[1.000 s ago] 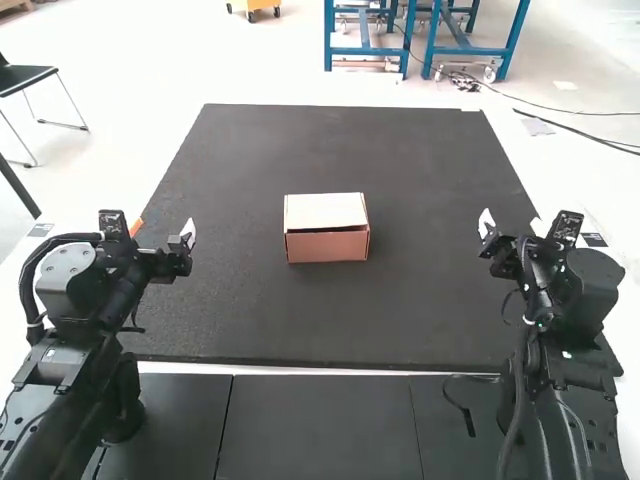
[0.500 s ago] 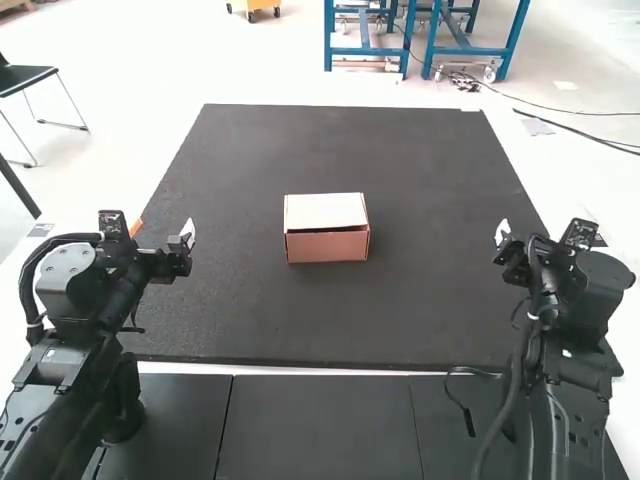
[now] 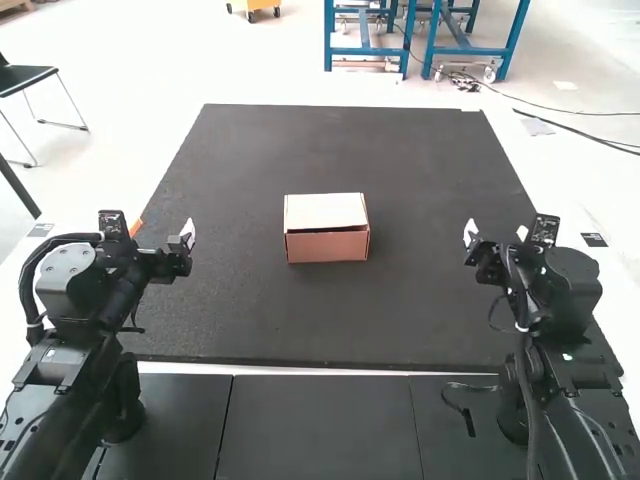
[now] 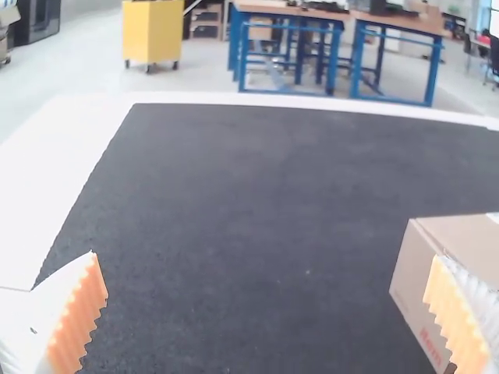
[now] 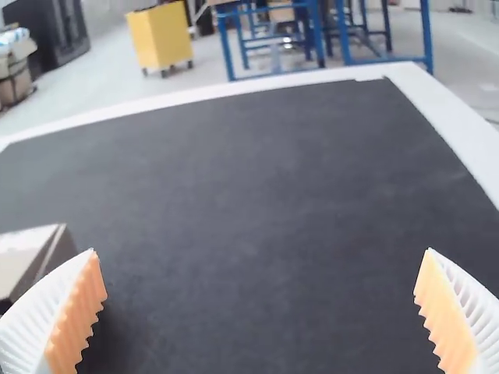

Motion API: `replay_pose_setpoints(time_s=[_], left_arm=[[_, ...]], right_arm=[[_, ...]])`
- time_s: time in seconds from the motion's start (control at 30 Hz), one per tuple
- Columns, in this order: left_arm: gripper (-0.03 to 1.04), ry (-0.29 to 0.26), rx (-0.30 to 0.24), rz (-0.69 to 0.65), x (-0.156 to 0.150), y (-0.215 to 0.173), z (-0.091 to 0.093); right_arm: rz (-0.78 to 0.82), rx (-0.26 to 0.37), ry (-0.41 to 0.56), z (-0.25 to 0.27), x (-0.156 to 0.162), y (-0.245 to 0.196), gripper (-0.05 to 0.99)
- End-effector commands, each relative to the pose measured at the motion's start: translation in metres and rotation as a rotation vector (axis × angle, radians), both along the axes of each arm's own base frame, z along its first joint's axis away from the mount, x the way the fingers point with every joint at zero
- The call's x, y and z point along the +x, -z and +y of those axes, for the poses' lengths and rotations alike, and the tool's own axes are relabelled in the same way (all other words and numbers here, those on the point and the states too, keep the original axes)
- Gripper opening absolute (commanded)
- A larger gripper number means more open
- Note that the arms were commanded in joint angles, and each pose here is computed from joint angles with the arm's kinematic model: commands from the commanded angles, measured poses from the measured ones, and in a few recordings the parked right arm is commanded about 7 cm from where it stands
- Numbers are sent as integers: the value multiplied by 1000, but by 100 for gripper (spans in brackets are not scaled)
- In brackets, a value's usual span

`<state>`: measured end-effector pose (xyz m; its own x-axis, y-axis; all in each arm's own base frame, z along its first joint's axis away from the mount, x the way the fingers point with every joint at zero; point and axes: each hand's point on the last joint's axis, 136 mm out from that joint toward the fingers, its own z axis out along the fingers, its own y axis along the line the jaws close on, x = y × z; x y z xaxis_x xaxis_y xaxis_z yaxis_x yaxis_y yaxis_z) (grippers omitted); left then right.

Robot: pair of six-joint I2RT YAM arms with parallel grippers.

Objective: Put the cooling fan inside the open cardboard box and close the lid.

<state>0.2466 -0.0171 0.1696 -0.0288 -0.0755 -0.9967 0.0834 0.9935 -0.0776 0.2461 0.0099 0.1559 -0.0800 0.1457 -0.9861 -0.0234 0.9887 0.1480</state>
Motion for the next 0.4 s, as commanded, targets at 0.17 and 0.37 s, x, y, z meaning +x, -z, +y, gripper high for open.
replay_pose_setpoints(time_s=[0.17, 0.37], left_arm=[[96, -1, 9, -14, 0, -2, 1], [96, -1, 9, -12, 0, -1, 1]], right_arm=[[-3, -40, 46, -8, 0, 0, 91], [-5, -40, 45, -8, 0, 0, 91]])
